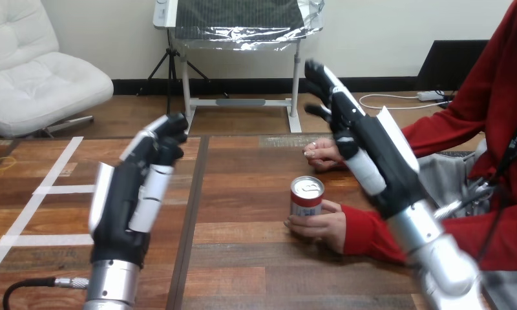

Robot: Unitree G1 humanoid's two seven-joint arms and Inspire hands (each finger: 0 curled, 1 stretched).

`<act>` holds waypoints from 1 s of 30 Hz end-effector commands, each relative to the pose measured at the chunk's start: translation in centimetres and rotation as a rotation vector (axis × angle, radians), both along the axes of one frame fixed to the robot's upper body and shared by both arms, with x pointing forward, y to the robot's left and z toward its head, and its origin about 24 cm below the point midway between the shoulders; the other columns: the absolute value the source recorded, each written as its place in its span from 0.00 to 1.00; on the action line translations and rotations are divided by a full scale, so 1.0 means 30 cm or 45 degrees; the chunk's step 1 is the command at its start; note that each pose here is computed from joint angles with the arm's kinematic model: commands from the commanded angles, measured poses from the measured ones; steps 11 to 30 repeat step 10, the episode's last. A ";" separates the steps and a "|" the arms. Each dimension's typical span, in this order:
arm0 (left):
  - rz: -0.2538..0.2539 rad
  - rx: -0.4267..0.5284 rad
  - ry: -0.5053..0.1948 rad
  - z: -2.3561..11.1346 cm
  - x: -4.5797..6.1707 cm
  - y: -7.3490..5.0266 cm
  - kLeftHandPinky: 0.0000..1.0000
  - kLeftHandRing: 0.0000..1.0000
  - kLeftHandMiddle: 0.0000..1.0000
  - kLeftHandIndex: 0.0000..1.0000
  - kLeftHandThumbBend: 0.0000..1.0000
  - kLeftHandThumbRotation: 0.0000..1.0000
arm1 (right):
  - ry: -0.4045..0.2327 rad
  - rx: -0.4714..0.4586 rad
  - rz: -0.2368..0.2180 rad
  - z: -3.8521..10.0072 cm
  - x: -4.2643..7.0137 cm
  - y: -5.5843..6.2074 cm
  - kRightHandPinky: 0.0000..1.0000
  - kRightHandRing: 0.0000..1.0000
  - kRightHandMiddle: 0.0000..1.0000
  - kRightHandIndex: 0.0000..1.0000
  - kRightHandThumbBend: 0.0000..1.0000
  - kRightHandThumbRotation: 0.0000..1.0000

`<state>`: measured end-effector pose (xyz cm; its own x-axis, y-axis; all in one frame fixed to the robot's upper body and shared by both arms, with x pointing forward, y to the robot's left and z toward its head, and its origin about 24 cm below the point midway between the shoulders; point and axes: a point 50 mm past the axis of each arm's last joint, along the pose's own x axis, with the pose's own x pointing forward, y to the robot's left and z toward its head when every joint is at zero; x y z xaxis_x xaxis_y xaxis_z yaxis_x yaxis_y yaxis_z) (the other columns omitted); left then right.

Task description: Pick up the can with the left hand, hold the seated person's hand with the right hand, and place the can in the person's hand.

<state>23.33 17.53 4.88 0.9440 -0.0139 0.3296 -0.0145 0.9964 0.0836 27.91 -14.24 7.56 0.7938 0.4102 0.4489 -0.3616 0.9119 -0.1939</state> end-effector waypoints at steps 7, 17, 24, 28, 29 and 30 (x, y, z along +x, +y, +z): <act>-0.004 -0.047 -0.215 0.102 0.018 -0.017 0.69 0.77 0.77 0.75 0.64 0.99 | -0.020 0.226 0.083 0.016 -0.070 0.033 1.00 1.00 0.99 0.98 1.00 1.00; -0.003 -0.051 -0.222 0.104 0.018 -0.022 0.69 0.77 0.77 0.75 0.62 1.00 | -0.004 0.241 0.093 0.010 -0.083 0.033 1.00 1.00 1.00 0.98 1.00 1.00; -0.003 -0.051 -0.222 0.104 0.018 -0.022 0.69 0.77 0.77 0.75 0.62 1.00 | -0.004 0.241 0.093 0.010 -0.083 0.033 1.00 1.00 1.00 0.98 1.00 1.00; -0.003 -0.051 -0.222 0.104 0.018 -0.022 0.69 0.77 0.77 0.75 0.62 1.00 | -0.004 0.241 0.093 0.010 -0.083 0.033 1.00 1.00 1.00 0.98 1.00 1.00; -0.003 -0.051 -0.222 0.104 0.018 -0.022 0.69 0.77 0.77 0.75 0.62 1.00 | -0.004 0.241 0.093 0.010 -0.083 0.033 1.00 1.00 1.00 0.98 1.00 1.00; -0.003 -0.051 -0.222 0.104 0.018 -0.022 0.69 0.77 0.77 0.75 0.62 1.00 | -0.004 0.241 0.093 0.010 -0.083 0.033 1.00 1.00 1.00 0.98 1.00 1.00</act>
